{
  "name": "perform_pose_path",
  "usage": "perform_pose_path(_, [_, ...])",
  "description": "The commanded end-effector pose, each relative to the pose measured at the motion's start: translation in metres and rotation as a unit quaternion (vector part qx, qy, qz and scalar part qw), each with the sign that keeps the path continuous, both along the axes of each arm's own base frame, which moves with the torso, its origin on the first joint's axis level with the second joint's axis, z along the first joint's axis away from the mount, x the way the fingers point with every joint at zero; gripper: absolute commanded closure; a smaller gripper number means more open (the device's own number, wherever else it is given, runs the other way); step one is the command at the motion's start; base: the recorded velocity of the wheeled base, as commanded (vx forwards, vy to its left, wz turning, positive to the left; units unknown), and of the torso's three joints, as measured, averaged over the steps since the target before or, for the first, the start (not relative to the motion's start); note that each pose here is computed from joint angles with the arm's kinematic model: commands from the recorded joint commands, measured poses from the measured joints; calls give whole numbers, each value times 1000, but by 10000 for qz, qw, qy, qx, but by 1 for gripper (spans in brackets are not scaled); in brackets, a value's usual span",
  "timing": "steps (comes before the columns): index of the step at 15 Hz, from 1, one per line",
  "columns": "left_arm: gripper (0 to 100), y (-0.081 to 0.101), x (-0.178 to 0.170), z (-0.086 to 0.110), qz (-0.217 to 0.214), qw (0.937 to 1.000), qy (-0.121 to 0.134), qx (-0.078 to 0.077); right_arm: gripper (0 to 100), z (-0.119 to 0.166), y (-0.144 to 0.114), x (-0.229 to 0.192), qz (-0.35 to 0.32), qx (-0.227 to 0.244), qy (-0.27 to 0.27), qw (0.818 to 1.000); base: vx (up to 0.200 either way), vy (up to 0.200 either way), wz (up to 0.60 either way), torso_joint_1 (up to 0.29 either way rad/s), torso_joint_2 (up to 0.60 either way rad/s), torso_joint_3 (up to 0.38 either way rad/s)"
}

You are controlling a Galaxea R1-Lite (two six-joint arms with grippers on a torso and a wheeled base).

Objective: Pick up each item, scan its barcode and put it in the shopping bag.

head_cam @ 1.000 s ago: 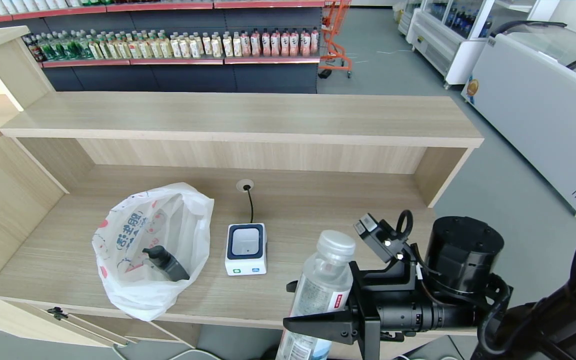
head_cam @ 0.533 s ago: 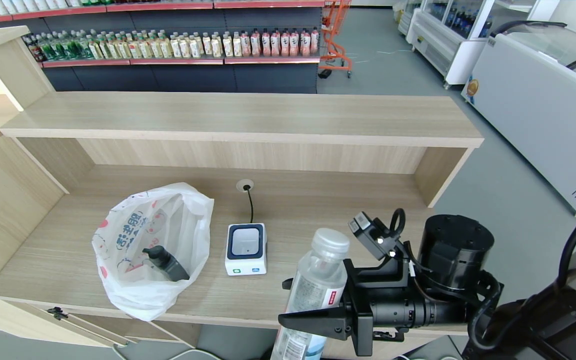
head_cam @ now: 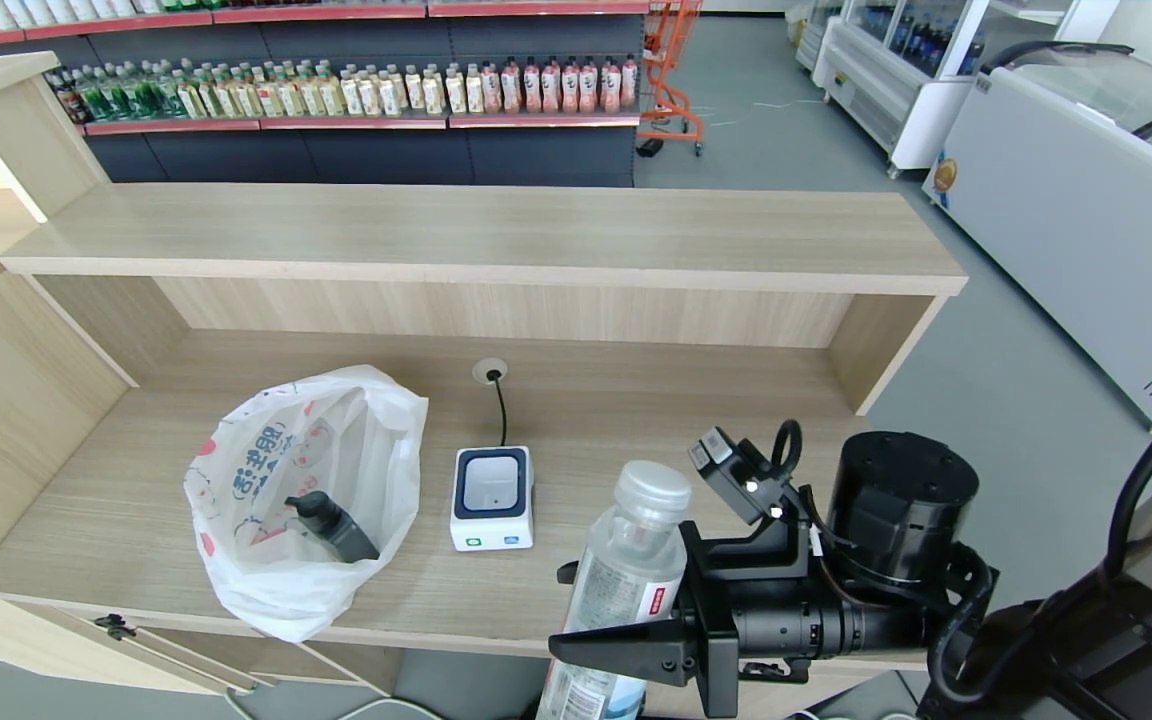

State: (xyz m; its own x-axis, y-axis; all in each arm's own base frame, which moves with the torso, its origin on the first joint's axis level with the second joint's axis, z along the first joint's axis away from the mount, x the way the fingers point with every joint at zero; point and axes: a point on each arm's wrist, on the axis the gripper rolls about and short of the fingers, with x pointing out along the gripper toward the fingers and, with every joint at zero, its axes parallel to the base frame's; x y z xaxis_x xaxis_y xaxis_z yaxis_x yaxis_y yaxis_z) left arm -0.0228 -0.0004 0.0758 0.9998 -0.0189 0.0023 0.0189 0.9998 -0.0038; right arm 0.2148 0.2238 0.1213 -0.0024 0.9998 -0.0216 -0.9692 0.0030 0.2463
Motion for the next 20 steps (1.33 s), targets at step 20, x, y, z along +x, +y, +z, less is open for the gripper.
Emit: perform_pose_path(20, [0, 0, 0, 0, -5, 10000, -4, -4, 100, 72, -107, -24, -3331, -1224, -726, 9321, 0, 0, 0, 0, 0, 0])
